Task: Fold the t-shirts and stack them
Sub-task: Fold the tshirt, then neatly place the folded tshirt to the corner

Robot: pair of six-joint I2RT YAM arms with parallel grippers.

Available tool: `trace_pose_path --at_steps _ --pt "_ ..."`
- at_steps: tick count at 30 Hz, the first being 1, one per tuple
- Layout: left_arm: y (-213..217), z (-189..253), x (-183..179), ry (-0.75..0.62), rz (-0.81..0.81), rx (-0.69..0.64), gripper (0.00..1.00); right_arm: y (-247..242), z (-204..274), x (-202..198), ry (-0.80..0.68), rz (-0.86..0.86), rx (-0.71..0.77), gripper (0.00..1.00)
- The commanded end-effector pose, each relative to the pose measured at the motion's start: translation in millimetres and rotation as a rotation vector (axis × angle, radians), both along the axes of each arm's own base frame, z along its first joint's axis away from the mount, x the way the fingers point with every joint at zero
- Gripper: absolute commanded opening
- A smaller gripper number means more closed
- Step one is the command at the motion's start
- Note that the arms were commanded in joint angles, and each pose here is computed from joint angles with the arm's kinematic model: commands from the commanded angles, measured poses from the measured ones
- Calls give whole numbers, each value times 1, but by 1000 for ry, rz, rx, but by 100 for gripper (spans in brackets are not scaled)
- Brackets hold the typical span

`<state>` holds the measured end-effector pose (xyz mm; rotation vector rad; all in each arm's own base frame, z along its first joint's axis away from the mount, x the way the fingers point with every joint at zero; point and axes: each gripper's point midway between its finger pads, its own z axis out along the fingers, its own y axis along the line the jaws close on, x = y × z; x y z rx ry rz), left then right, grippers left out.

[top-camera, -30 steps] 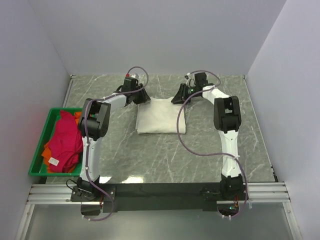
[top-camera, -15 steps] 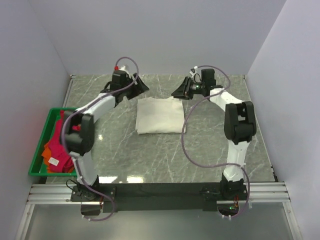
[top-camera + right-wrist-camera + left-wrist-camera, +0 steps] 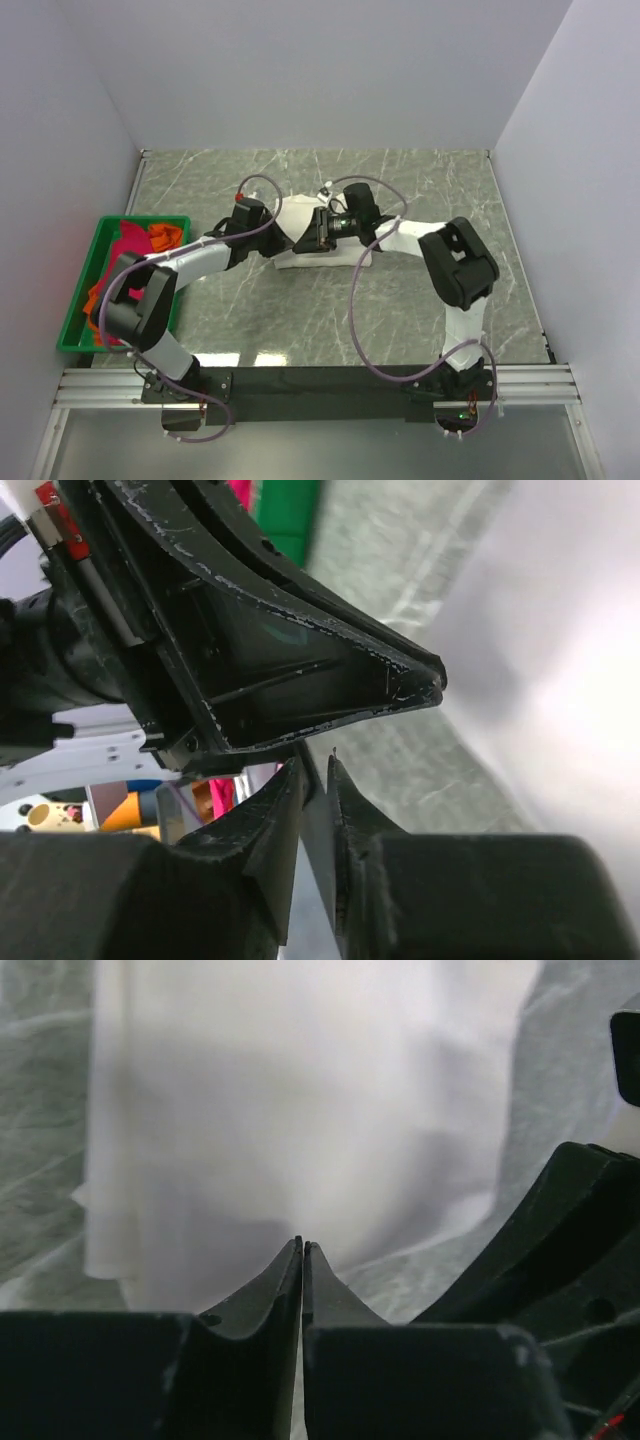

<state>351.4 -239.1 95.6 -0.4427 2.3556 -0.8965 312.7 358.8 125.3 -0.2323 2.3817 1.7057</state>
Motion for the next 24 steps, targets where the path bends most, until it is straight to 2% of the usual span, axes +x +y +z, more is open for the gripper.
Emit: trace_pose_path --at_steps 1,7,8,11,16,19,24 --pt "3 -7 16 -25 51 1 9 3 -21 17 -12 -17 1 22" --pt "20 -53 18 58 97 75 1 -2 -96 25 143 -29 -136 14" --pt "24 -60 18 74 110 79 1 -7 -106 24 181 -50 -145 10" --pt "32 -83 11 127 121 102 1 -23 -120 30 243 -116 -121 8" --pt "40 -113 -2 196 122 125 1 -46 -100 39 199 -145 -119 8" --pt "43 -113 -2 200 129 130 1 -72 -93 39 187 -166 -198 7" --pt "47 -109 0 191 137 131 1 -117 -80 41 166 -208 -173 7"
